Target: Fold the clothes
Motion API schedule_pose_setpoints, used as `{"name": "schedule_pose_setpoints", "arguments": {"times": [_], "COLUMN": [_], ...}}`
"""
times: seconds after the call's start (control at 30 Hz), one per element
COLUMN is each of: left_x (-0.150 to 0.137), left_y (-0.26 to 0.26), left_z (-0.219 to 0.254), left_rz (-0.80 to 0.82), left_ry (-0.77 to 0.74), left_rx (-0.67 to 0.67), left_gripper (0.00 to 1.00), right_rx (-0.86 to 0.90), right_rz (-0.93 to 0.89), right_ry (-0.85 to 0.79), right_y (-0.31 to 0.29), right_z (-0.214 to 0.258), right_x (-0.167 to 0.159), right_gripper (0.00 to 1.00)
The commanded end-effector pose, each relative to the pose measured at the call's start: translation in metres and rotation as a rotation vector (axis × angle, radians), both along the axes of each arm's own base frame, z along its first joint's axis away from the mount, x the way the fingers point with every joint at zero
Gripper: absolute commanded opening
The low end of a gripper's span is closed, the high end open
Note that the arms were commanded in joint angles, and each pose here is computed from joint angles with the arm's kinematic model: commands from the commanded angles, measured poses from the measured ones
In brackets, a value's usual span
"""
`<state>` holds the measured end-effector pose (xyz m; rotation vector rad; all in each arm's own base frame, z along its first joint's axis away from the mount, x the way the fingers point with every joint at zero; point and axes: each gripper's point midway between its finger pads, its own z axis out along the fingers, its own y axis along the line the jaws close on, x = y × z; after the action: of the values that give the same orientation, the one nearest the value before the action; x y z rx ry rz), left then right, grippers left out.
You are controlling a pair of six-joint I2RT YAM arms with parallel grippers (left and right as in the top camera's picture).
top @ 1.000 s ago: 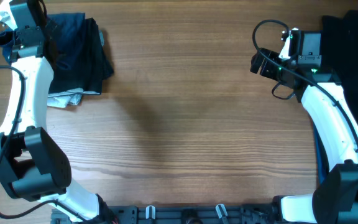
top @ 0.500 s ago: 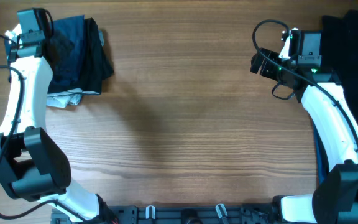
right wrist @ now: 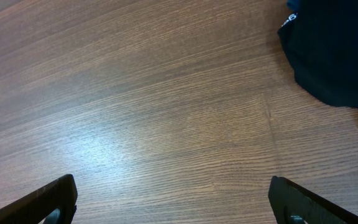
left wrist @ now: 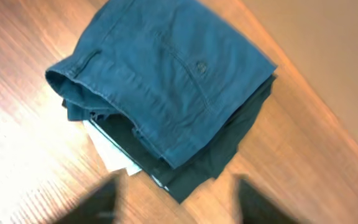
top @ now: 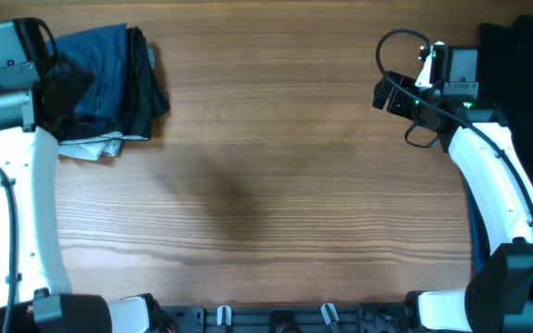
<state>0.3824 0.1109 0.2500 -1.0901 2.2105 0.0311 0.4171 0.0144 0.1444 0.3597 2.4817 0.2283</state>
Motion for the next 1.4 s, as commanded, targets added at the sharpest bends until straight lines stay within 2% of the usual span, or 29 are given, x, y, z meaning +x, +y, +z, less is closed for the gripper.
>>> {"name": "schedule_pose_setpoints", "arguments": {"times": [0.0,0.27,0.33,0.5,0.77,0.87,0.93,1.07,1.37], "left_x": [0.003,-0.021,-0.031,-0.055,-0.079,-0.083,-0.078,-0.046,-0.007], "left_y": [0.000,-0.005,0.002,0.014,0.022,0.036,0.048,0.040,0.056], "left_z": [-0.023,-0.040,-0.045,-0.062,-0.146,-0.161,-0.163,-0.167,-0.188], "left_rz": [-0.009,-0.029,0.004,0.087,0.133,0.180,0.185,-0.037,-0.076], "left_ry": [0.068,0.195,0.227,0.216,0.092,0.048,-0.010,-0.075,-0.143], "left_rx": [-0.024,-0.051,-0.006,0.072,0.128,0.146,0.169,0.185,0.275], "left_gripper": [0.04,0.04,0.04,0.04,0.04,0.04,0.04,0.04,0.04], "right_rx": [-0.014,-0.014,-0.014,-0.014,-0.014,-0.013,-0.014,-0.013,-0.014], "right_rz": [-0.015,-0.015,-0.015,-0.015,-0.015,-0.015,-0.015,-0.015,-0.015], "right_ry": [0.011,0.011,0.011,0.011,0.011,0.011,0.011,0.011,0.011], "right_y": [-0.005,-0.005,-0.005,-0.005,-0.005,-0.005,-0.005,-0.005,-0.005], "right_z": [-0.005,-0.005,-0.005,-0.005,-0.005,-0.005,-0.005,-0.005,-0.005], "right_x": [0.000,0.000,0.000,0.000,0.000,0.000,0.000,0.000,0.000], "right_gripper": [1.00,1.00,0.99,0.99,1.00,0.99,1.00,0.99,1.00]}}
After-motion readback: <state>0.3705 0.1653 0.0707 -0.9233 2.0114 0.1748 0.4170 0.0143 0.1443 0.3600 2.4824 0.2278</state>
